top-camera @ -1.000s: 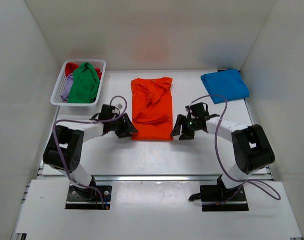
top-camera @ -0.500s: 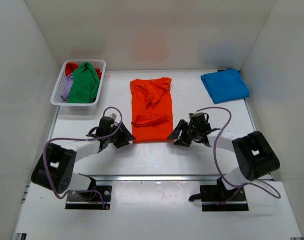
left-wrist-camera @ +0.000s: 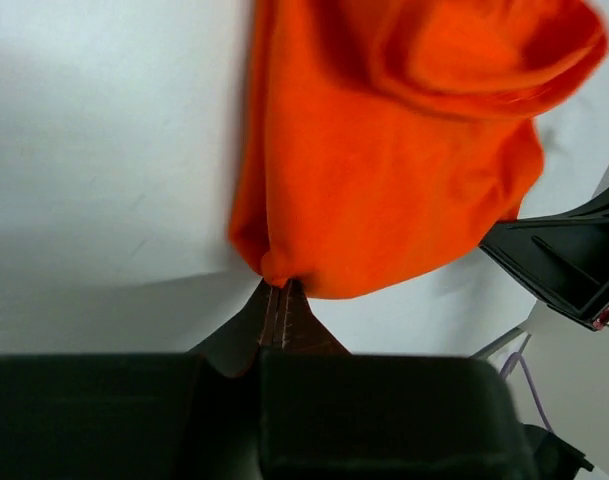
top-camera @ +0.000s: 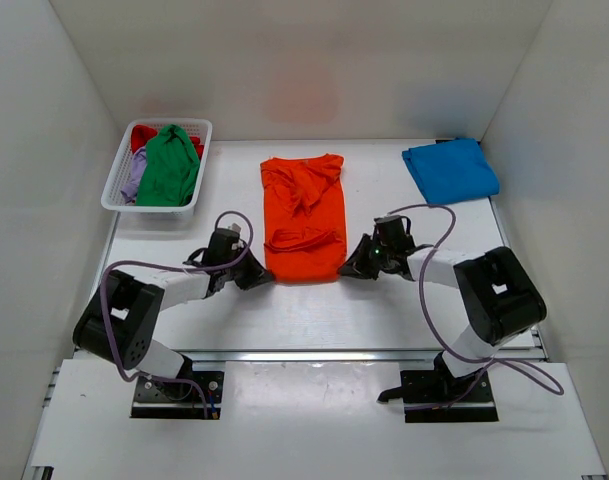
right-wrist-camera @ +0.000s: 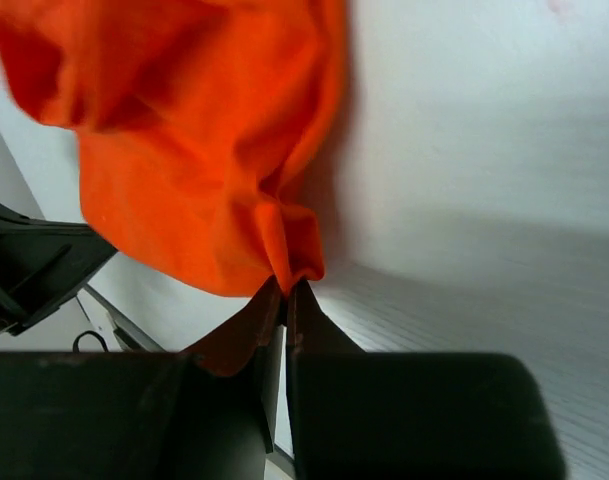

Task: Fold and stack the t-shirts
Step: Grab one side of the 2/3 rectangular tshirt with both arms

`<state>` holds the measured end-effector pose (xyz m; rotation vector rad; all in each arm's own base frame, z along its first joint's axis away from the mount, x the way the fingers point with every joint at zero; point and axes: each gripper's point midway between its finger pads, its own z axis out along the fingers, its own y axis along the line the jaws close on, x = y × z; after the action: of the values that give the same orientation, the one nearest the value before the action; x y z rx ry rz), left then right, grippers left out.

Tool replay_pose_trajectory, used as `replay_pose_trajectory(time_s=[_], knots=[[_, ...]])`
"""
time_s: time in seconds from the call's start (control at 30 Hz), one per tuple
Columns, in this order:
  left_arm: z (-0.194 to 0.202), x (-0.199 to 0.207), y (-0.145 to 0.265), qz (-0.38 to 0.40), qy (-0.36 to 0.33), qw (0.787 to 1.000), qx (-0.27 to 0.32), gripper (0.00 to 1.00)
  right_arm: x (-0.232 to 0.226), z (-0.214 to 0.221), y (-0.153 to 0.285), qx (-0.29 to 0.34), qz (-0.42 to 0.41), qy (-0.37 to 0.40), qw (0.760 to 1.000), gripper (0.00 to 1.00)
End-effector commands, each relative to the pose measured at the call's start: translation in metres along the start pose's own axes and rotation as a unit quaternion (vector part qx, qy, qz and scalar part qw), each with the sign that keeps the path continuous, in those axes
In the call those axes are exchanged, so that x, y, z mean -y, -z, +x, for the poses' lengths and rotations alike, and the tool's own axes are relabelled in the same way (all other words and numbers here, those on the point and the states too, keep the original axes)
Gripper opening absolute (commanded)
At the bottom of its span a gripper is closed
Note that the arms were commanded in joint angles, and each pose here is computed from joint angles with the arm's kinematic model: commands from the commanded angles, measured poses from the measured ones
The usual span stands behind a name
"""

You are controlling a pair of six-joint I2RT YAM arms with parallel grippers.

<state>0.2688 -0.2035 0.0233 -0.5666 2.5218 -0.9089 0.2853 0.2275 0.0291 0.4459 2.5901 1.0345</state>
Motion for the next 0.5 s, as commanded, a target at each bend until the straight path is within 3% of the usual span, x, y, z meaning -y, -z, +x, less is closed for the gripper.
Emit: replay_pose_trajectory(time_s=[0.0,0.17,0.47], knots=[[-0.042,0.055,0.022,0.053,-0.039,0.997,0.047,0.00,-0.033,-0.028,0.017,0.043,-0.013,0.059,0.997,0.00],[-0.042,0.077,0.050,0.076,-0.061,0.994,0.051,0.00,-0.057,-0.029,0.048,0.058,-0.038,0.077,0.995,0.00],[0.034,0.022,0.065,0.055,-0.059,0.997,-0.017,0.00,-0.021,0.052,0.061,-0.008,-0.021,0.080,0.997,0.00]])
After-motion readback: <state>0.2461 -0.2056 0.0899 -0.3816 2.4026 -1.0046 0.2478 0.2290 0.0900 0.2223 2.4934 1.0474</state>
